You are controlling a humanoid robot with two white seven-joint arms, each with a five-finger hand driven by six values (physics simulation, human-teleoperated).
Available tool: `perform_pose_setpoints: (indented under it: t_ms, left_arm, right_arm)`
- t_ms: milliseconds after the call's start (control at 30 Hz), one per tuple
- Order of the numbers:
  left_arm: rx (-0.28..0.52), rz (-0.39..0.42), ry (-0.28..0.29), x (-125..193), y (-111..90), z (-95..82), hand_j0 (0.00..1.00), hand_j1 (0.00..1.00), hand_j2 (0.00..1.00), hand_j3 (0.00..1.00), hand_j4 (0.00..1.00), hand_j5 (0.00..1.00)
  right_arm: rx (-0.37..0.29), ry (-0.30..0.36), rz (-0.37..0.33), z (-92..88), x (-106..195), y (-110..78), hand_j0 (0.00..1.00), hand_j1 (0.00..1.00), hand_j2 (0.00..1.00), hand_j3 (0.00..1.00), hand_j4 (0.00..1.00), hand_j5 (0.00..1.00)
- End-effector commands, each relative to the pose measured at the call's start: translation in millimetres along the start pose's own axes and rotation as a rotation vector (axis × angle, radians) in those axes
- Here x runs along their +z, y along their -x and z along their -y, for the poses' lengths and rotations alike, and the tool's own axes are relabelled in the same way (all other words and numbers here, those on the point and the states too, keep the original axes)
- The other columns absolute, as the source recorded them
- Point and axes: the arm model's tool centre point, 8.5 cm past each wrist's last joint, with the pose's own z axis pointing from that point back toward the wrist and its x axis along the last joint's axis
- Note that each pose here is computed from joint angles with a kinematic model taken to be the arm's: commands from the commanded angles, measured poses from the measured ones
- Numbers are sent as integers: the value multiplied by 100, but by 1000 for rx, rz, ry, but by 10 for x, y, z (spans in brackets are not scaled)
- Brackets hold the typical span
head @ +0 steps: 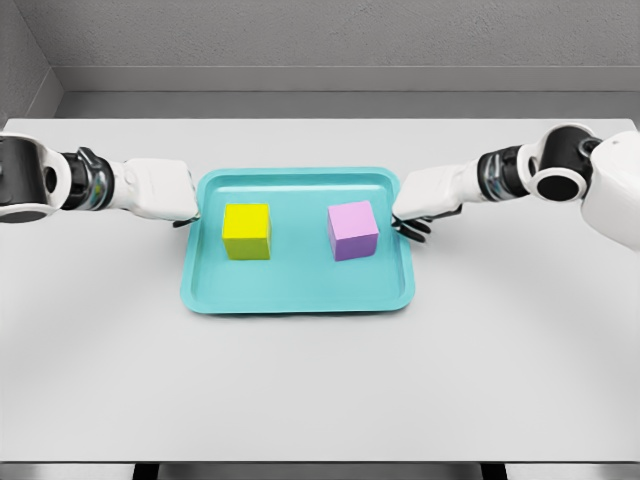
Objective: Push two cubes
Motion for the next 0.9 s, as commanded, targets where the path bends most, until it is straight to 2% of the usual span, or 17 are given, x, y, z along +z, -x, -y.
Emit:
perform_pose_setpoints:
  t_ms: [0,233,467,867]
  left_arm:
    - [-6,0,-5,-1,-9,-24,41,41,41,41,41,41]
    - [-19,2,2,-56,-39,-28,41,41,41,41,41,41]
    - [-19,4,12,-82,-63,9,41,41,41,41,41,41]
    - [-33,25,-9,-132,-154,-65,42,42,42,42,42,42]
  right_arm:
    - [1,2,9,19,-40,-26,14,14,14,14,14,14]
    - [22,-26,34,29,-146,-100,14,14,14,14,14,14]
    - [22,-26,36,29,-149,-107,14,14,14,14,14,14]
    - [28,-26,42,38,-162,-129,14,14,14,14,14,14]
